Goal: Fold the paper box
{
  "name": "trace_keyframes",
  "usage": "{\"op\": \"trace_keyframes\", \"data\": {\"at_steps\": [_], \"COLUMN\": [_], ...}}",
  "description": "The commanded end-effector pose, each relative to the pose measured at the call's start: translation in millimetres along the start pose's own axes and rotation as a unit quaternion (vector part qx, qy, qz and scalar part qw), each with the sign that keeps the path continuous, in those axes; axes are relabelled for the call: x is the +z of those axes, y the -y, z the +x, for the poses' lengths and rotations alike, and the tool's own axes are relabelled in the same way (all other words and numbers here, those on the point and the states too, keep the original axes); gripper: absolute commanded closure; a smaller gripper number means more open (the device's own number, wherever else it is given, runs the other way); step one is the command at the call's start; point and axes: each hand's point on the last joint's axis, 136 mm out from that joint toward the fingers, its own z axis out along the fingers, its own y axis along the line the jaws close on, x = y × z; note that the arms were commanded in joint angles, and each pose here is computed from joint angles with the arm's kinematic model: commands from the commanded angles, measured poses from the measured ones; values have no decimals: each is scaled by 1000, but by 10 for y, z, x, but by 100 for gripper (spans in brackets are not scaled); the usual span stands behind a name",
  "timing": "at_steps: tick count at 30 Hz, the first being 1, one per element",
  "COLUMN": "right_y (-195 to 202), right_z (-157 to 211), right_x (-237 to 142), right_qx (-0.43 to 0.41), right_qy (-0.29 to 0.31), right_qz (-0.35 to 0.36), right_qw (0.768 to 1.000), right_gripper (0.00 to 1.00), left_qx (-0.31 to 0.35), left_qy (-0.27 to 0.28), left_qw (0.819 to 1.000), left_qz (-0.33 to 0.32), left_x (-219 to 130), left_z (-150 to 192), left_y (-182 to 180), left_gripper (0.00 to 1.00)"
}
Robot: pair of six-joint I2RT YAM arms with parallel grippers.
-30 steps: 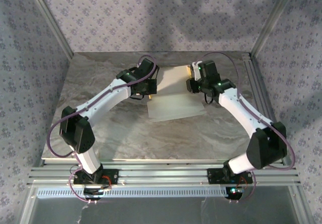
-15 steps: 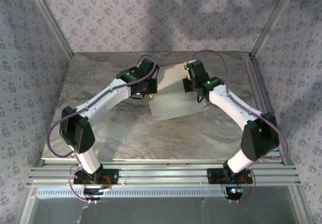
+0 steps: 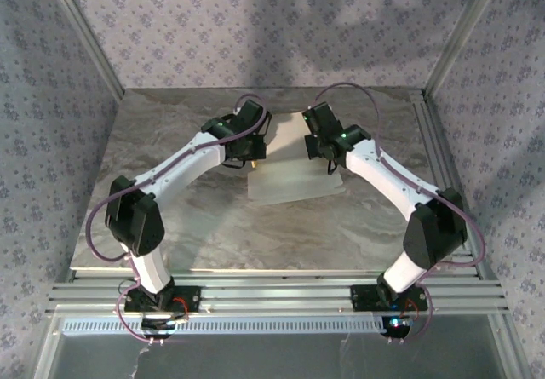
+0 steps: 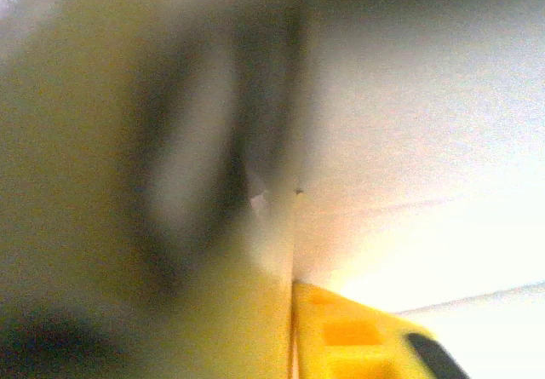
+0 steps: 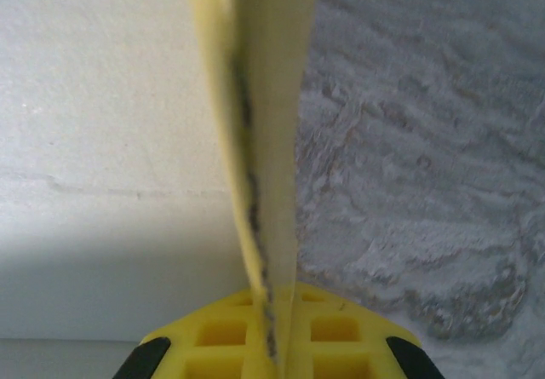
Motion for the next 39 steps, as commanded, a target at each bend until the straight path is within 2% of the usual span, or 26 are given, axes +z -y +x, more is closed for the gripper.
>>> {"op": "trace_keyframes", "data": {"at_steps": [1,3,4,10,14,17,21,25,27,28,30,32,33,35,37,39], "right_y": [-37,-72,-78,-120,-63,13,-99,-237,-347,-392,-465,-505,-513,-476,-351,-77], "right_z": [323,428,462,625,714,868,1148,1503,1588,1571,1515,1455,1450,1452,1445,1413], "right_x": [112,181,213,363,431,558,716,647,547,504,385,278,237,158,74,-74], "right_qx": [49,63,66,108,200,329,484,596,637,647,661,662,660,648,626,598], "right_qy": [-75,-90,-96,-131,-163,-197,-275,-320,-326,-322,-308,-293,-290,-283,-268,-225], "right_qz": [-12,-24,-25,-48,-50,-44,-53,2,21,23,30,29,27,25,26,44], "right_qw": [996,994,993,984,965,922,829,737,699,691,684,689,693,707,732,768], "right_gripper": [100,100,100,100,100,100,100,100,100,92,55,29,19,10,8,8], "left_qx": [4,2,0,-2,-12,-32,-43,-32,-26,-26,-24,-23,-22,-20,-19,-16], "left_qy": [-10,0,4,29,73,118,153,157,154,152,147,142,140,137,135,138], "left_qw": [1000,1000,1000,1000,997,992,987,987,988,988,989,990,990,990,991,990], "left_qz": [-26,-26,-25,-5,-21,-19,-8,0,2,2,3,3,4,8,14,23], "left_x": [19,-38,-70,-323,-566,-783,-1050,-1155,-1146,-1132,-1093,-1062,-1052,-1049,-1061,-1112], "left_z": [11,-24,-49,-181,-294,-351,-369,-334,-303,-290,-259,-230,-217,-193,-171,-138], "left_y": [-121,-144,-155,-128,-262,-364,-411,-334,-298,-292,-285,-281,-276,-269,-261,-230], "left_gripper": [65,53,50,48,48,48,48,48,48,48,48,48,49,48,49,49]}}
